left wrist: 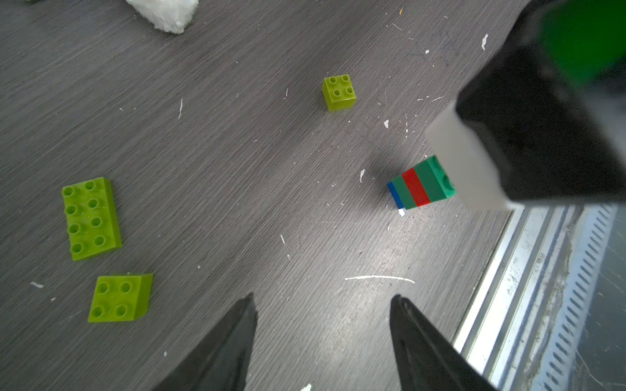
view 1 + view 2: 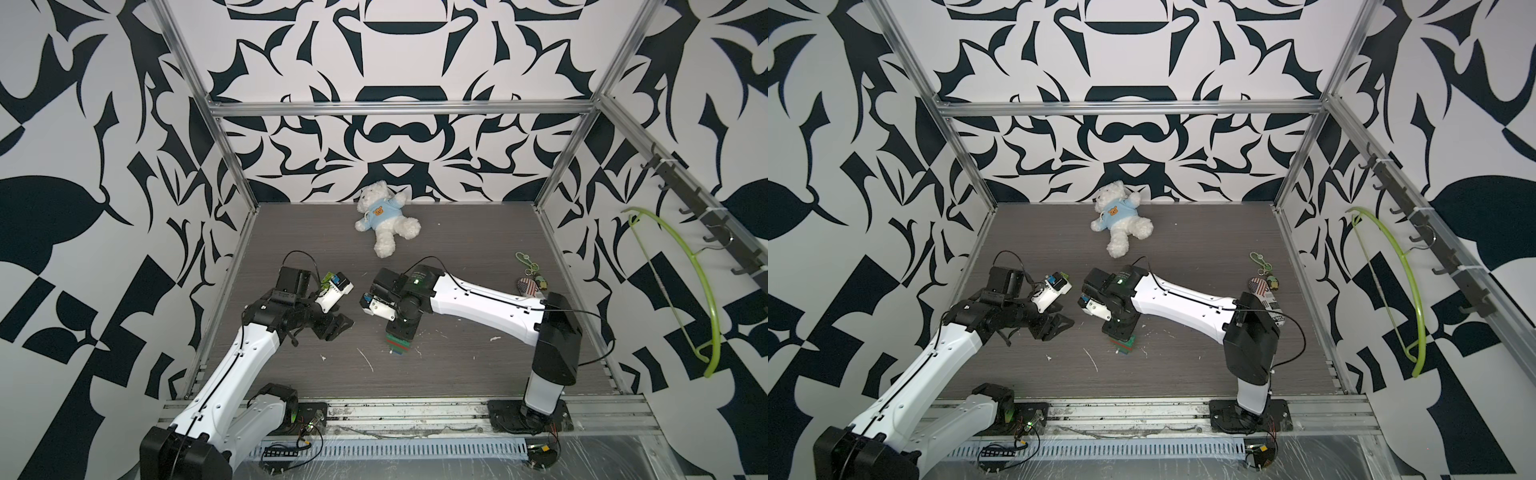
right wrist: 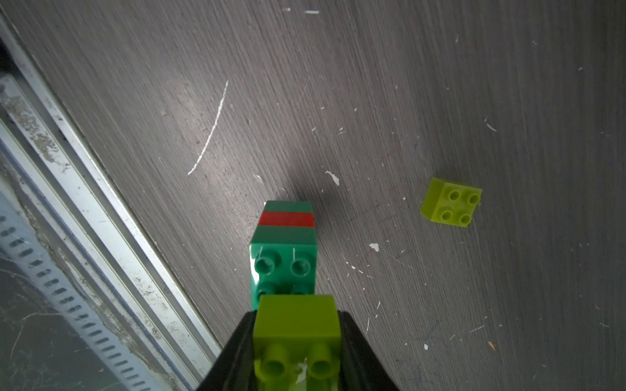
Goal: Assemble a carrot with lego
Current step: Assemble the lego brick with the lego brick.
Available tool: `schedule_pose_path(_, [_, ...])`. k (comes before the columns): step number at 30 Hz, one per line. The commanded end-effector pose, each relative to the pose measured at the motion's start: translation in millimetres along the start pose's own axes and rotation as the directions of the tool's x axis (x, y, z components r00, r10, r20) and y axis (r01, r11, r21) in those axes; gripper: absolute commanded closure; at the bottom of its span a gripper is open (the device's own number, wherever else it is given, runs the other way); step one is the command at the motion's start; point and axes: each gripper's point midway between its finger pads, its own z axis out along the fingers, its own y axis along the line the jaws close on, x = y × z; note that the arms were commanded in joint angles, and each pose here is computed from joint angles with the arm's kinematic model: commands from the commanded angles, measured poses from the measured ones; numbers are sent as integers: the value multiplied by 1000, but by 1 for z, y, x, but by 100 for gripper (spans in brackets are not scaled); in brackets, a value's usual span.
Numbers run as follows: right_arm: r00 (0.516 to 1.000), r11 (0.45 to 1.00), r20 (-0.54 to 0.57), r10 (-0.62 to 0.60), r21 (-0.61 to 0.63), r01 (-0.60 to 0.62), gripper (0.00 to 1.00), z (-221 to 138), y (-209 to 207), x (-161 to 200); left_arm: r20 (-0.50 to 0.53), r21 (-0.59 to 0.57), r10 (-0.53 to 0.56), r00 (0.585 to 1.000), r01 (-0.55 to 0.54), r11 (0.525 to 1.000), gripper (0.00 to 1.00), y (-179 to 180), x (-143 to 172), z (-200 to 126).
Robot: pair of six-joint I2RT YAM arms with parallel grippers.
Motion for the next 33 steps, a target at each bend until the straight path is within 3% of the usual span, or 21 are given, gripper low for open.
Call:
schedule_pose_path(1, [998, 998, 15, 55, 31, -56, 62, -9, -3, -3, -5, 9, -14, 1000, 14, 1000, 30, 0, 3, 2])
schedule_pose_path(22, [997, 997, -24, 78, 21, -78, 62, 9, 7, 1, -6, 4, -18, 1000, 18, 1000, 31, 1, 4, 2])
schedule_pose_path(33, [996, 996, -16, 84, 0, -84, 63, -1, 10, -1, -10, 6, -25, 1000, 25, 1000, 31, 1, 4, 3])
